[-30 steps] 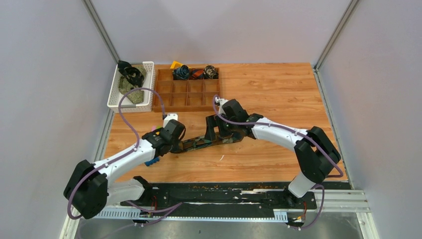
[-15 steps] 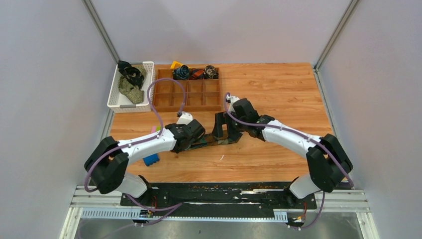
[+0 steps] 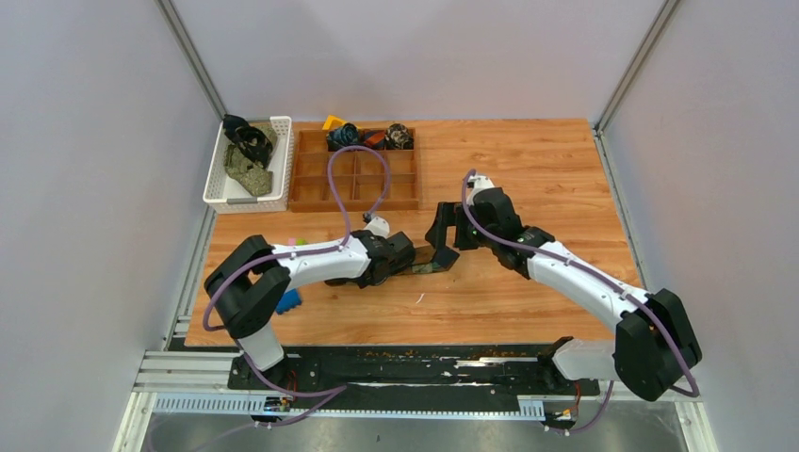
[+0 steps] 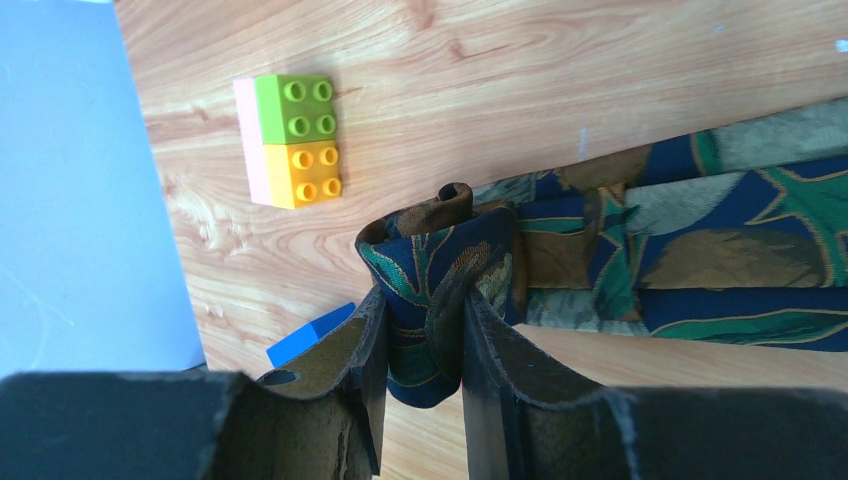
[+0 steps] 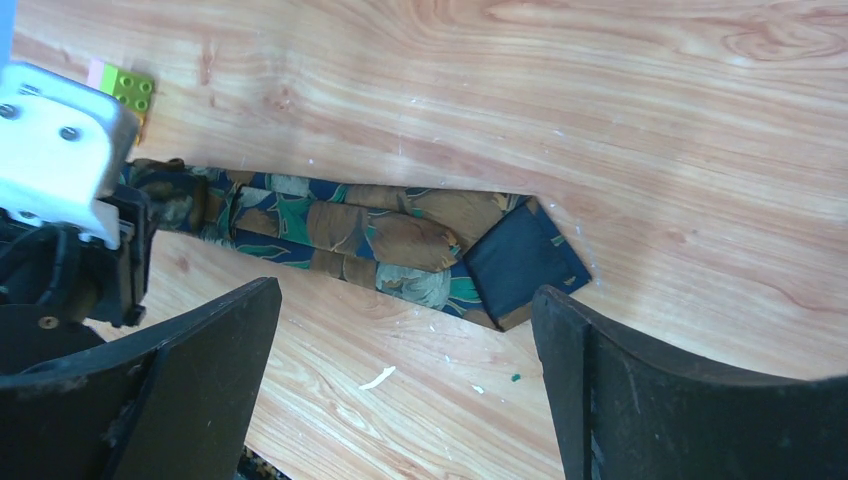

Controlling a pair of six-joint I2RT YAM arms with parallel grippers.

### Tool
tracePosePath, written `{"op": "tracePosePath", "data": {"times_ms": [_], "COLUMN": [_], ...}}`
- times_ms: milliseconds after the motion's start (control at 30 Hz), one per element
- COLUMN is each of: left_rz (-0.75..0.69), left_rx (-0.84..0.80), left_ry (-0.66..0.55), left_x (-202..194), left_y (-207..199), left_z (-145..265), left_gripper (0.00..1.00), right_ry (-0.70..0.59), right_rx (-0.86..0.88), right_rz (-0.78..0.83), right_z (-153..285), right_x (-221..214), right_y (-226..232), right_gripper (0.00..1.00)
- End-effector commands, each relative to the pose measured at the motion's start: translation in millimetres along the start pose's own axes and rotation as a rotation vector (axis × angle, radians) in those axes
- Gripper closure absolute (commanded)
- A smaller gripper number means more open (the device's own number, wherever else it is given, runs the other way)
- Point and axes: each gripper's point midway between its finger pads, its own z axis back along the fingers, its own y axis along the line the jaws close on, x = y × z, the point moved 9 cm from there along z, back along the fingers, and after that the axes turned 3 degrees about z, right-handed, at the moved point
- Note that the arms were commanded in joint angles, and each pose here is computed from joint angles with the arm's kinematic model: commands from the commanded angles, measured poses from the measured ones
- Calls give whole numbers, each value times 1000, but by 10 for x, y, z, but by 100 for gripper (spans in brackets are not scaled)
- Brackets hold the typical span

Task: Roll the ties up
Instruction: Roll the tie at the center of the board.

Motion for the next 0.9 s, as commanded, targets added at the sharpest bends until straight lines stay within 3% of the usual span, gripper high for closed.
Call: {"op": "tracePosePath", "data": {"times_ms": [0, 300, 633, 867], "left_rz": [10, -25, 51, 119], "left_rx": [-28, -70, -227, -310], "left_ry": [-20, -12, -14, -59], "left_x": [120, 199, 268, 310], "left_y": [-205, -478, -580, -473], "left_z": [23, 73, 178, 299], "left_gripper": [69, 67, 46, 39], "right_ry": [-112, -122, -140, -155], "right_rx": [-12, 1, 8, 50], "right_rz": [-45, -59, -64, -91], "right_z": [114, 159, 198, 208], "right_x": [136, 165, 179, 213], "right_y": [-17, -21, -17, 43], "right_gripper": [1, 1, 1, 4]}}
